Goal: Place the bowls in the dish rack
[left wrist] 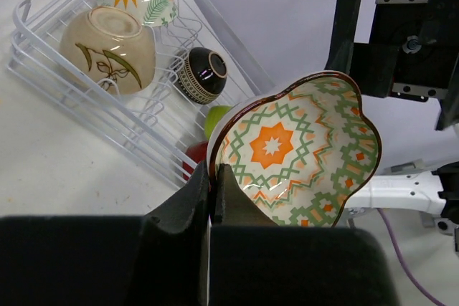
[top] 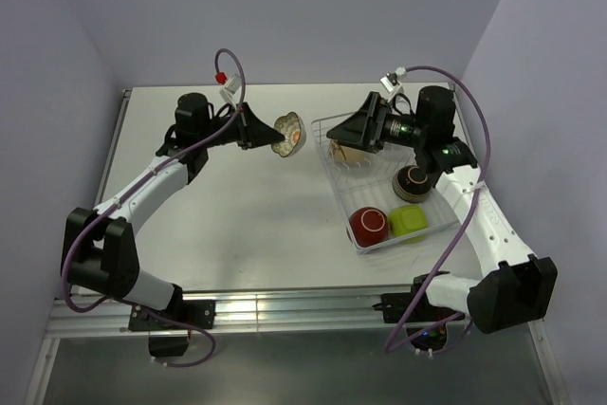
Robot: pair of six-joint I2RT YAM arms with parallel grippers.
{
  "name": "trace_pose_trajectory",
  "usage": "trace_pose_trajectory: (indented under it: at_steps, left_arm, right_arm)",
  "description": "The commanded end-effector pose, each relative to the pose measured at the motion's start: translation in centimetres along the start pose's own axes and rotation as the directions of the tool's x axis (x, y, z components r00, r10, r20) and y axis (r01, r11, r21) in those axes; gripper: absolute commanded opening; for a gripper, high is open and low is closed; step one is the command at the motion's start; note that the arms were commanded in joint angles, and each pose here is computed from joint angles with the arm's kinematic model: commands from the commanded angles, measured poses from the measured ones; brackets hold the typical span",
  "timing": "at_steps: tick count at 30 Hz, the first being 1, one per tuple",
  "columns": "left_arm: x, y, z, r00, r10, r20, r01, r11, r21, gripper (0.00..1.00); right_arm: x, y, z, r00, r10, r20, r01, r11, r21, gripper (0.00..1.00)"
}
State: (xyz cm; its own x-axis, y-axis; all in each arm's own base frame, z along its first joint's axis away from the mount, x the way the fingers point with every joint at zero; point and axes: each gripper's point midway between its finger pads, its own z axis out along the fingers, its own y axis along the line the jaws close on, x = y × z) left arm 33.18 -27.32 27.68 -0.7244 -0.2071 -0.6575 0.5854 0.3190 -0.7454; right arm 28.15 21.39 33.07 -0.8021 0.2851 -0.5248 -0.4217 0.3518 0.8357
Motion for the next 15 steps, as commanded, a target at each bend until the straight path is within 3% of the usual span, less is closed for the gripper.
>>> trace_pose_trajectory:
  at_steps: [1,15]
  left_arm:
    - [-2.9,-3.3,0.2,0.998,0.002,0.069,-0.008,0.997,0.081,0.00]
    - [-2.2,-4.1,1.0,0.999,0.017,0.048,-0.021,0.996,0.087,0.00]
  right_arm:
    - [-2.0,3.7,0.8,0.998,0.038,0.039,-0.035,0.995,-0.093,0.95]
    - [-0.5,3.3,4.1,0.988,0.150,-0.031,-0.152,0.986,-0.068,0.95]
